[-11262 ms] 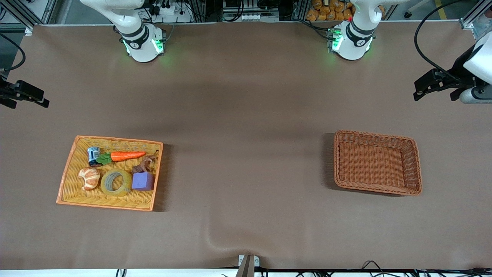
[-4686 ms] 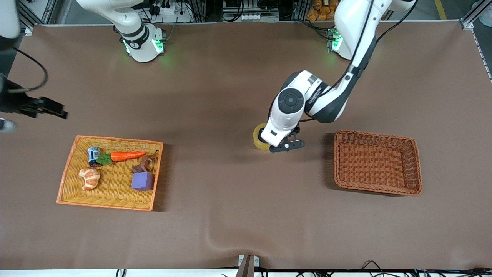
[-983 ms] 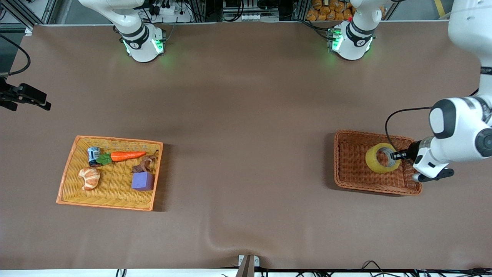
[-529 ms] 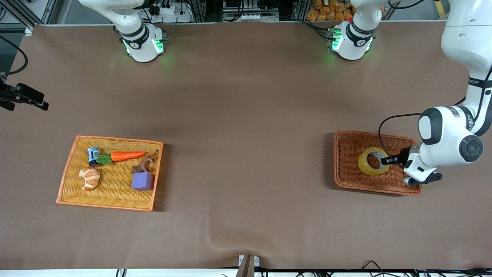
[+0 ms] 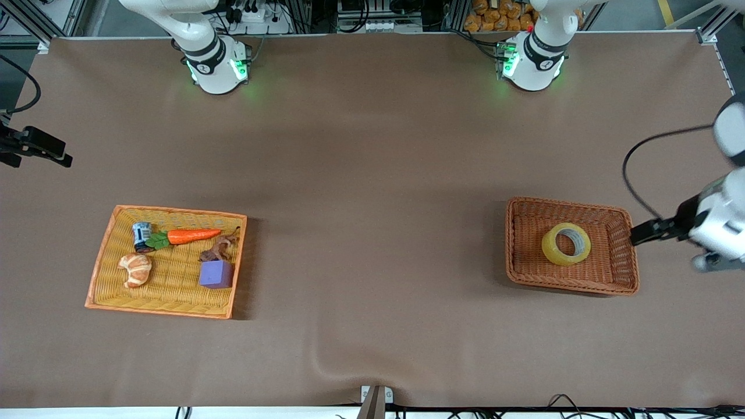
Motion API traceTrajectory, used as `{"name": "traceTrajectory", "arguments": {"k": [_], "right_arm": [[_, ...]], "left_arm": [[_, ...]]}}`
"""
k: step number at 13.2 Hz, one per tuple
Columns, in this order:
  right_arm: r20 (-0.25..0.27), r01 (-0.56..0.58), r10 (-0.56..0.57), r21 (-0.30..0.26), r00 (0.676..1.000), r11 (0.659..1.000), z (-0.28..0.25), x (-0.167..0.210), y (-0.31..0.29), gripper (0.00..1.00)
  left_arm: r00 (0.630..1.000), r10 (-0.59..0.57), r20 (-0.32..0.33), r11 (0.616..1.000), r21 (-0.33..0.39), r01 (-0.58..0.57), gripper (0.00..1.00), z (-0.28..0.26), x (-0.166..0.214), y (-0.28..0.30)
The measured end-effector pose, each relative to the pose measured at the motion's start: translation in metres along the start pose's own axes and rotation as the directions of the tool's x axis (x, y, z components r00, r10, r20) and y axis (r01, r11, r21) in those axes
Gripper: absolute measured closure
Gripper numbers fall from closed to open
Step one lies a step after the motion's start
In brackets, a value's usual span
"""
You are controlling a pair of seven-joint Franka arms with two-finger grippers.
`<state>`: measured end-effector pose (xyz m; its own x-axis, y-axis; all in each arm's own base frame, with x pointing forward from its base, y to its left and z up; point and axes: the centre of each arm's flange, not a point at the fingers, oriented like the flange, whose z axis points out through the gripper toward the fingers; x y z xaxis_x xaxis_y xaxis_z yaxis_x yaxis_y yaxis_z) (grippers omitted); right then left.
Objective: Transfer tape with both arms
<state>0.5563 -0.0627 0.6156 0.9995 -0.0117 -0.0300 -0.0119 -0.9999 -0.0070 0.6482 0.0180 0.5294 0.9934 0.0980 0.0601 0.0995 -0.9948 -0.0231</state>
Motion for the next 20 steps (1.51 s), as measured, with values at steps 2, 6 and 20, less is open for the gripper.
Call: {"name": "traceTrajectory", "arguments": {"k": [2, 6, 20], "right_arm": [[0.001, -0.001, 0.001, 0.000, 1.000, 1.000, 0.001, 0.000, 0.000, 0.00], [0.001, 0.000, 0.000, 0.000, 1.000, 1.000, 0.001, 0.000, 0.000, 0.00], [0.011, 0.015, -0.015, 0.000, 1.000, 1.000, 0.006, 0.004, -0.008, 0.00]], "left_arm": [[1.000, 0.025, -0.011, 1.000, 0.008, -0.025, 0.00, -0.050, -0.021, 0.016], [0.998, 0.051, -0.030, 0.998, 0.032, -0.050, 0.00, -0.115, -0.062, 0.031], [0.997, 0.054, 0.050, 0.999, 0.006, -0.054, 0.00, -0.123, -0.088, 0.011]]}}
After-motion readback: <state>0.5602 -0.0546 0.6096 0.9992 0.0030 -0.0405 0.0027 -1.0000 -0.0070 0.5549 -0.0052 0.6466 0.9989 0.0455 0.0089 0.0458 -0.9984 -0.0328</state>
